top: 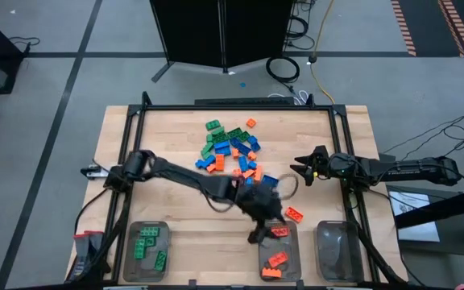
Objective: Sort blocks
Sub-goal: Put the orange game piece into the center black bin
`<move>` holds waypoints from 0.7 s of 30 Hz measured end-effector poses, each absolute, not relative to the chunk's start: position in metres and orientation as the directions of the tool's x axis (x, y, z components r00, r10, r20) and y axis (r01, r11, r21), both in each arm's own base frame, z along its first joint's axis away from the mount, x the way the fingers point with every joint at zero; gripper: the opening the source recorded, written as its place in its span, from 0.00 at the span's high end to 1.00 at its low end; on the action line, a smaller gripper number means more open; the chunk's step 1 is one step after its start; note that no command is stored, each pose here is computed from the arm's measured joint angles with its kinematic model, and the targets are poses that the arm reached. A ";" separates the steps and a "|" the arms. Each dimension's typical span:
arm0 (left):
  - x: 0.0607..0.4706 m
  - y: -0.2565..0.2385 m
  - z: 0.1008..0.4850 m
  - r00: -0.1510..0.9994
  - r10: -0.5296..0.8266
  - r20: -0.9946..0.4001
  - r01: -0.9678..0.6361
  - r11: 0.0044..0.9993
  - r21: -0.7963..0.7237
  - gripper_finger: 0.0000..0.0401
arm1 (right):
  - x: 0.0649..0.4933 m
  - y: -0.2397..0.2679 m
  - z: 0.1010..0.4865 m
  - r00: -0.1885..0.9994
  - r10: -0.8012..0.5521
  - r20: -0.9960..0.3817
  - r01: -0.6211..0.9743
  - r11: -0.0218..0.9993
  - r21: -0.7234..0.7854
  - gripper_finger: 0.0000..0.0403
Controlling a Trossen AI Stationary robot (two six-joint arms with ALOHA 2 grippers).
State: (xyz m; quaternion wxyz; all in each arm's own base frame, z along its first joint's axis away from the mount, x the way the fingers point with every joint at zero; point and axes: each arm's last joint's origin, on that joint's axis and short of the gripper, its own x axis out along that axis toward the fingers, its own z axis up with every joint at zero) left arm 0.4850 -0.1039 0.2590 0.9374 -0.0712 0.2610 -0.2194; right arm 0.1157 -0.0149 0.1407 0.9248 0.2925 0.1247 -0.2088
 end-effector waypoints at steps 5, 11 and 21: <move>0.439 -0.070 0.318 0.735 -0.055 -0.676 0.103 0.994 0.031 0.28 | 0.116 -0.015 0.140 0.880 -0.313 -0.356 0.460 0.743 0.485 0.41; 0.365 -0.031 0.349 0.468 0.267 -0.842 -0.259 0.953 0.158 0.28 | 0.116 -0.015 0.140 0.880 -0.312 -0.358 0.459 0.751 0.475 0.41; 0.328 -0.046 0.278 0.305 0.362 -0.881 -0.413 0.884 0.221 0.28 | 0.116 -0.015 0.140 0.880 -0.312 -0.358 0.454 0.774 0.442 0.41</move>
